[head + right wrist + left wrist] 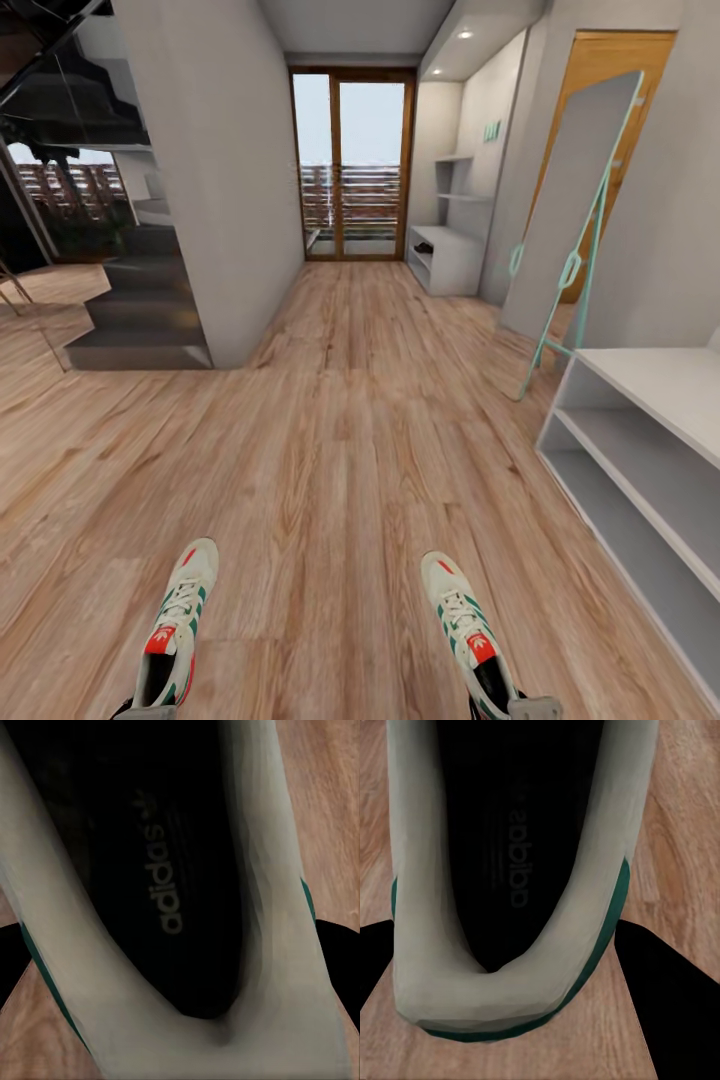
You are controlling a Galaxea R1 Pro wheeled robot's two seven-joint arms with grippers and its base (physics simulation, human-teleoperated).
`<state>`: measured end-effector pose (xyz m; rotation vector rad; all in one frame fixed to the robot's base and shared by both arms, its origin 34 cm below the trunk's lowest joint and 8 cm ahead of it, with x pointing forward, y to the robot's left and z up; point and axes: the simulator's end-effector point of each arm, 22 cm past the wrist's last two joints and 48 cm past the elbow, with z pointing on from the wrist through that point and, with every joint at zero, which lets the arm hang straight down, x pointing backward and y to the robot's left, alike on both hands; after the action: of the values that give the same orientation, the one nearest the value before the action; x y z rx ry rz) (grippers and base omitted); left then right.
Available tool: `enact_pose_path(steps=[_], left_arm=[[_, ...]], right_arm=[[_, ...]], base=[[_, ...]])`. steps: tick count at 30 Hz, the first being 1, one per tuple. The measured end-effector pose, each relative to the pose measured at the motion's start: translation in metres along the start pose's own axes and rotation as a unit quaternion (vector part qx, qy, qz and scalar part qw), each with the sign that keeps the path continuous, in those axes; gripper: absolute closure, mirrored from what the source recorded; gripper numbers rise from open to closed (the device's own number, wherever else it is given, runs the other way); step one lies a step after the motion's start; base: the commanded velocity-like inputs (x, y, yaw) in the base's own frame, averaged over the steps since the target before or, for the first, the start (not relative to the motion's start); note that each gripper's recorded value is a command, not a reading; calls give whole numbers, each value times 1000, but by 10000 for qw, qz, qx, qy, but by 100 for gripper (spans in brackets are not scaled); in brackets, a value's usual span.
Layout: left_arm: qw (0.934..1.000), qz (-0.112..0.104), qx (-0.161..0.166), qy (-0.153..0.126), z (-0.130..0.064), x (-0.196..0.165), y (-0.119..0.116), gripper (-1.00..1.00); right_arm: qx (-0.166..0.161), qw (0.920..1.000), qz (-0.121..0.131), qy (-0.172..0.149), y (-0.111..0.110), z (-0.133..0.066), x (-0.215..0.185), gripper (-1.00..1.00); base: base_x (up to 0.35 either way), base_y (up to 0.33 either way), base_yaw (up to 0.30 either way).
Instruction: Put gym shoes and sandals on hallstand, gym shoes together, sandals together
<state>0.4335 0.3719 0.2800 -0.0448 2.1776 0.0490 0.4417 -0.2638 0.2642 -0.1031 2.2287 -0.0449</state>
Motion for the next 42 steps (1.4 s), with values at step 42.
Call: enact_pose_path(steps=[42], left_arm=[[10000, -1, 0, 3, 0, 0, 0, 100]], right_arm=[[7, 10000, -7, 11, -1, 0, 1, 100]], base=[[337, 0, 0]])
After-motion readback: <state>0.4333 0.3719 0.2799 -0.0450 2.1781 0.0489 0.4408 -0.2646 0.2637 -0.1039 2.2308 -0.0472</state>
